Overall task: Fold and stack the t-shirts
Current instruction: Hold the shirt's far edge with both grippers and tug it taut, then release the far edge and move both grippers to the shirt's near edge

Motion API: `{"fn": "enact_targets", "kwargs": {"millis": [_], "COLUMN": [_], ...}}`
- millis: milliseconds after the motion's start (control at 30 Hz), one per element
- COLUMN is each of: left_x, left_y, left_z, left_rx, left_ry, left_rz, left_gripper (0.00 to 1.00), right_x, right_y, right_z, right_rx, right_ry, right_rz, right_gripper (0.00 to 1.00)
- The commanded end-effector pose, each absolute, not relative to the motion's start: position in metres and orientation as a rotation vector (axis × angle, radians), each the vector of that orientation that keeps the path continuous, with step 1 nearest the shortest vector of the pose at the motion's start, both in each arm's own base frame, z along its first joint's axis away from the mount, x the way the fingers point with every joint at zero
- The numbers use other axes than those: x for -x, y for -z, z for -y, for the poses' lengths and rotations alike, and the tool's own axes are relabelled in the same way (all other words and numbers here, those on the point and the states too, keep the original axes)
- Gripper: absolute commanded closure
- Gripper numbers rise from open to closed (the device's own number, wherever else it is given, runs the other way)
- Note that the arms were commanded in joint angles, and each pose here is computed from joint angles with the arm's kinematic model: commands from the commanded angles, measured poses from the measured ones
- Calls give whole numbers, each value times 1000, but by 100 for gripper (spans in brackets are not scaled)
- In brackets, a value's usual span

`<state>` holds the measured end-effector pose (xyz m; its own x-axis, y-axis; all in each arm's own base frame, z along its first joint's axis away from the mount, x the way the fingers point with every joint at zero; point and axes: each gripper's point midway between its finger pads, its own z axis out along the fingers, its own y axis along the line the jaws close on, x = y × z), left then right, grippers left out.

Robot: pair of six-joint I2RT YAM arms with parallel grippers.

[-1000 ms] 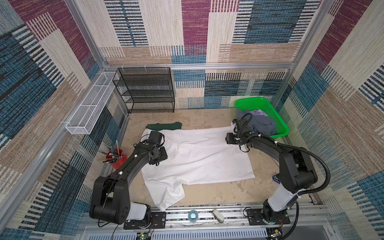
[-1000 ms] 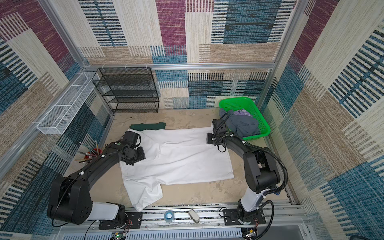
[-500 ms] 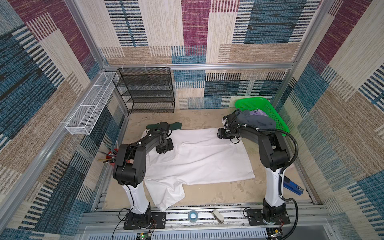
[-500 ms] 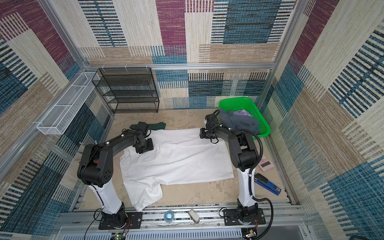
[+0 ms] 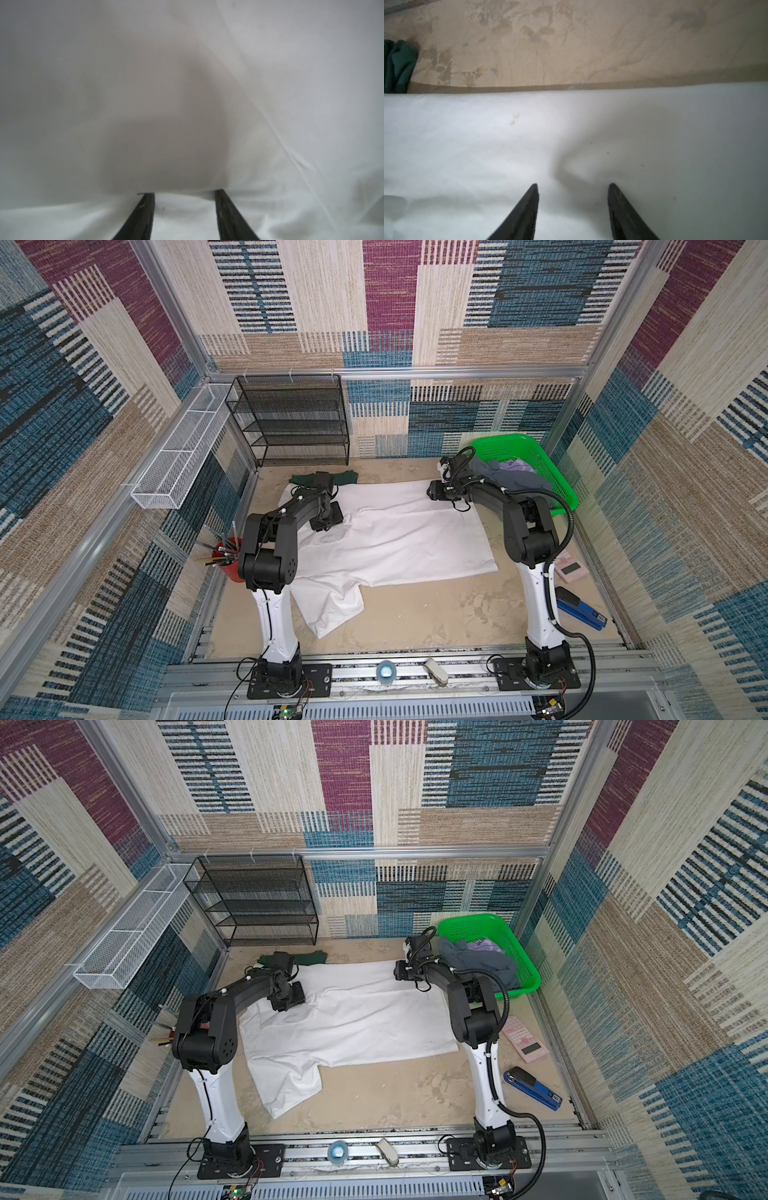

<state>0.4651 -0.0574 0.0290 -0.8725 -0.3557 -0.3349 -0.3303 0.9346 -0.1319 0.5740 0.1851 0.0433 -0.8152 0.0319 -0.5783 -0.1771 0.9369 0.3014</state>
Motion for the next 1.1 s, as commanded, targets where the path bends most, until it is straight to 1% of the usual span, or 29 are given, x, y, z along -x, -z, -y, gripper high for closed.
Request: {"fn": "enact_targets", "kwargs": {"millis": [0,133,233,300,400,567,633,700,833,1067], "left_x": [-459,-457,-428,-397,-341,-243,-215,-193,-177,-188], "left_y": [-30,-68,-91,-92,-82,-63,-61,-58,-43,-27], "left_z": [61,74,86,97,120,141,144,151,154,178], "left_rx": [471,391,322,271,173,13,-28,-53,-56,-51], "left_ry": [123,233,247,256,268,107,55,54,9,120], "left_rz": [-2779,-2718,-2723,-2766,-2868,-3015,-3032,-3041,-3054,-3028], "left_gripper": [51,50,50,50,51,51,51,51,51,51], "right_x": [-571,-570,-545,-515,-462,-378,-358,-344,-331,-321], "right_y": [-46,-84,-103,-105,-93,-64,-60,-58,-46,-37], "right_z": [-182,-178,-172,-170,-169,-159,-150,-144,-138,-134], "right_rx": [121,129,120,112,104,32,0,-24,-38,-57], "right_ry": [-432,-414,-407,-421,-432,-476,-469,-455,-434,-426], "right_rz": [-2534,-2465,-2448,-2474,-2539,-2636,-2651,-2658,-2690,-2705], "right_gripper": [45,44,42,40,39,38,38,38,37,37]}}
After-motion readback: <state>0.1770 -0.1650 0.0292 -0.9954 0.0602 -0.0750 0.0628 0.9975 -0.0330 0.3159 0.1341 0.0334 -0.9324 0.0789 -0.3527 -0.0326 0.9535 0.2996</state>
